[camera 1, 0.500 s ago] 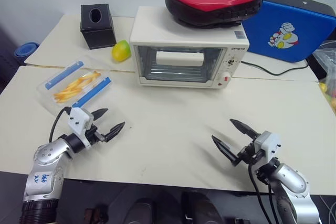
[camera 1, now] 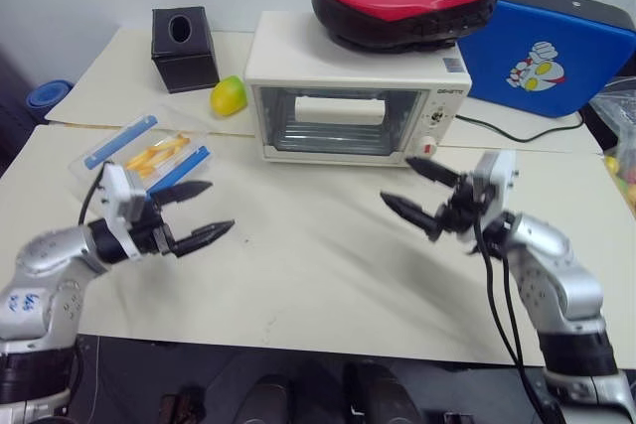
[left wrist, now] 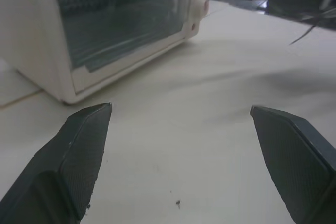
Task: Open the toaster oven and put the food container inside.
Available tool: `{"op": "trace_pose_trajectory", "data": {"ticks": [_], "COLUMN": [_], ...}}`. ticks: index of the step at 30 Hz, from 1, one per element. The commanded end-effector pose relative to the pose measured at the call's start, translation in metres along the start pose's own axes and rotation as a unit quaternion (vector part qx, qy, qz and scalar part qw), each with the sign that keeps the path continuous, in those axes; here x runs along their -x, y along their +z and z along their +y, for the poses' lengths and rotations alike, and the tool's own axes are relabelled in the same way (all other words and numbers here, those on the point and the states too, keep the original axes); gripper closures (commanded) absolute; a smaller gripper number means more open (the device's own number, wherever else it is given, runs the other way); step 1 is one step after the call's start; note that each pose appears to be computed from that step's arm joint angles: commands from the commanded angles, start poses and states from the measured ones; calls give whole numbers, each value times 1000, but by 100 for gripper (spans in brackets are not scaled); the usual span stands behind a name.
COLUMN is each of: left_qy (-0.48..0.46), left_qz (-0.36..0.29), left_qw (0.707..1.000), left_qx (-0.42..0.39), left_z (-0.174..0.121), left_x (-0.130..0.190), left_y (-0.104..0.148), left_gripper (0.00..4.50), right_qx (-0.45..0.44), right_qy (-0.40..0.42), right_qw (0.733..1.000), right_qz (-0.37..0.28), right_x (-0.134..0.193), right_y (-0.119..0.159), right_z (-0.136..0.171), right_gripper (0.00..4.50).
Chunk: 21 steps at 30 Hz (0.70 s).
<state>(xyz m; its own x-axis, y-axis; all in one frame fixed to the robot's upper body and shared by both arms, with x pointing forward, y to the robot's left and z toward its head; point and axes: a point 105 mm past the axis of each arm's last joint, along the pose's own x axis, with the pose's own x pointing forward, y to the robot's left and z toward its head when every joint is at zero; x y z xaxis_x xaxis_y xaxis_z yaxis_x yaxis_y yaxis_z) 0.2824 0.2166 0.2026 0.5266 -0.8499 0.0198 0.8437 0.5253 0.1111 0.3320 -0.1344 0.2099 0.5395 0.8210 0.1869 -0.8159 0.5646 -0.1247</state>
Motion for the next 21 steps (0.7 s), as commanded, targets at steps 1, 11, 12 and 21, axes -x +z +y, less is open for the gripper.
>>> {"op": "trace_pose_trajectory", "data": {"ticks": [1, 11, 12, 21], "left_qy": [-26, -32, -30, -15], "left_qz": [-34, -65, -65, -59], "left_qw": [999, 997, 997, 997], "left_qx": [23, 23, 23, 48], "left_z": [-1, -7, -7, -6], "left_x": [3, -6, -6, -8], "left_y": [23, 39, 38, 35], "left_gripper": [0, 0, 0, 0], "right_qx": [-17, -3, -4, 55], "right_qy": [2, 55, 57, 157], "right_qw": [1000, 998, 997, 986], "right_qz": [-2, -40, -47, 8], "right_x": [-16, -52, -53, -38], "right_y": [3, 20, 23, 0], "right_z": [-15, -12, -11, 32], "right_gripper": [6, 6, 6, 6]}}
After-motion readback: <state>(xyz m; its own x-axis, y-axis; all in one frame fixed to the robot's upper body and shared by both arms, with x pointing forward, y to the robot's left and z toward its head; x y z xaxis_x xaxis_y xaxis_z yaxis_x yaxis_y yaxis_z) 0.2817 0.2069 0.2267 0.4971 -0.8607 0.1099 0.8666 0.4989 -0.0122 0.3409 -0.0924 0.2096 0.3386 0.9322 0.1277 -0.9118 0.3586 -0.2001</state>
